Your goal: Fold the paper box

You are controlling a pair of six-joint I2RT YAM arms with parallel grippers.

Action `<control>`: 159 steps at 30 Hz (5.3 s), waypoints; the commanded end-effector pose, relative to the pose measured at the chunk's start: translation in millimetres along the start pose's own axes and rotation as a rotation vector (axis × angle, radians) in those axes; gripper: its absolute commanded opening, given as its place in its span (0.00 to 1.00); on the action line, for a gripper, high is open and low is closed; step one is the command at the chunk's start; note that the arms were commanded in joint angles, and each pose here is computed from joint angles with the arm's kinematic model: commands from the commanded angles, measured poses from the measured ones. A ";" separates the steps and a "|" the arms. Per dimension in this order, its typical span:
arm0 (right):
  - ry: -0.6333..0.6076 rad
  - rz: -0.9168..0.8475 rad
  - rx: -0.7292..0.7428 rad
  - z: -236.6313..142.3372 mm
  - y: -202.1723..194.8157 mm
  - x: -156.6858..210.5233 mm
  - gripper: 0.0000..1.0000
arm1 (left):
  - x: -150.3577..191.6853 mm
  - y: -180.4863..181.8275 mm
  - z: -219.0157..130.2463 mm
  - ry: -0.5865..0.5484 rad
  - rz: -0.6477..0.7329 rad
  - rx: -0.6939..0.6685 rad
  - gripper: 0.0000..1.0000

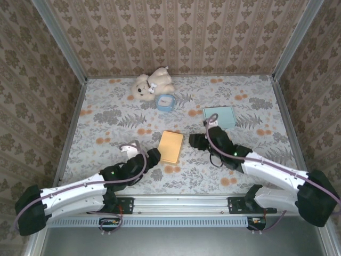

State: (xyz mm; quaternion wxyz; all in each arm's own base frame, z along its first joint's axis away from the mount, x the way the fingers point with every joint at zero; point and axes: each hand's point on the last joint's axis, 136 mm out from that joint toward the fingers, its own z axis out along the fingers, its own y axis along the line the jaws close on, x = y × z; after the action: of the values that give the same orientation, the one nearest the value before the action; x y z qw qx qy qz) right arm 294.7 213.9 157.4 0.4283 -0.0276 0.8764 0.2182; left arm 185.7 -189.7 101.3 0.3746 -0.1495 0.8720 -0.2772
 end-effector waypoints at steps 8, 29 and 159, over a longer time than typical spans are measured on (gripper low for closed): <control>0.250 -0.288 -0.156 85.3 45.1 3.6 0.62 | 32.2 -22.6 12.3 0.025 -0.143 -0.011 0.84; 0.441 -0.299 -0.269 142.5 44.8 42.5 0.61 | 59.0 -33.2 35.5 0.087 -0.228 -0.094 0.81; -0.044 0.063 0.130 16.9 -59.7 -29.4 0.53 | -153.4 -57.4 120.5 -0.088 0.249 -0.130 0.91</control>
State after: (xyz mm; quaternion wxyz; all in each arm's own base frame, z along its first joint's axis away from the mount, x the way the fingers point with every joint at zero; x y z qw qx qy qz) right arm 349.1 195.3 139.7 0.4185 0.0313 0.8740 0.2448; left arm 382.0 -221.6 124.9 0.3896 -0.1204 0.8954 -0.1789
